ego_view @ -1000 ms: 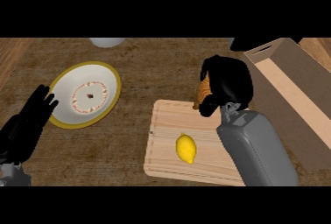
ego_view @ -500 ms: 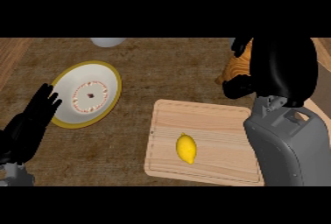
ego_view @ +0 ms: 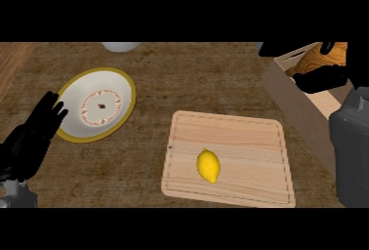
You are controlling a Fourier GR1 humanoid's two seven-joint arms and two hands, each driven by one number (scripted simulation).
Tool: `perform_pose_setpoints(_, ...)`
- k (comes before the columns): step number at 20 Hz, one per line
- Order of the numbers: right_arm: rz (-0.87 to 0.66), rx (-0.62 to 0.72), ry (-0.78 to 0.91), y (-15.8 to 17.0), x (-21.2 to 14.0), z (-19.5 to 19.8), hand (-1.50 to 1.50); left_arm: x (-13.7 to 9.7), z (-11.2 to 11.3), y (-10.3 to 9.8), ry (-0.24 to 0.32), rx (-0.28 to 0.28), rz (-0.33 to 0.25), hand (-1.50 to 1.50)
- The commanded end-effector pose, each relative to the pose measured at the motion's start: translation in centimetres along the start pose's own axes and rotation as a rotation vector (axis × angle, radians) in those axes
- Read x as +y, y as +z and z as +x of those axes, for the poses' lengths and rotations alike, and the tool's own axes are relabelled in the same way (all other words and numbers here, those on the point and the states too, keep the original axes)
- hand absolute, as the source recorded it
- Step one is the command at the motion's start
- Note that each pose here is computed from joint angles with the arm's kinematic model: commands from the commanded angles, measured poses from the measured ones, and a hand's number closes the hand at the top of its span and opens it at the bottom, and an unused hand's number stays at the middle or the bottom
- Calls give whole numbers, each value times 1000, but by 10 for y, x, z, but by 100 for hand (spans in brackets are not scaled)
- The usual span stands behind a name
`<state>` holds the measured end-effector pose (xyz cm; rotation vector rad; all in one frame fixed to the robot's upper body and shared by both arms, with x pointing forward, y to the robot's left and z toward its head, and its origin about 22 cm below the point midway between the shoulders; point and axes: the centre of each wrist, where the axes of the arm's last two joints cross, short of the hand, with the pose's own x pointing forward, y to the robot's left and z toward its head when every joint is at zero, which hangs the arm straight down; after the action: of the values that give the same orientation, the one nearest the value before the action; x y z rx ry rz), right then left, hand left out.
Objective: Pick the croissant from the cutting board and place it in the cardboard box
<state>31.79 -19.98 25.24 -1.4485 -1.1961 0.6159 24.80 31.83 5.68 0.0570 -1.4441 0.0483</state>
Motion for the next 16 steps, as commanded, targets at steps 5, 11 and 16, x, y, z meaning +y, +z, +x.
perform_pose_setpoints(5,-15,-4,-4,-47,17,-58,150,-6,4,4,1,15,-13,0)
perform_pose_setpoints(11,22,-1,-27,-62,52,-68,150,-9,-19,21,6,-3,-9,0)
perform_pose_setpoints(16,120,19,-56,-62,104,-75,150,-1,3,3,5,3,-8,0)
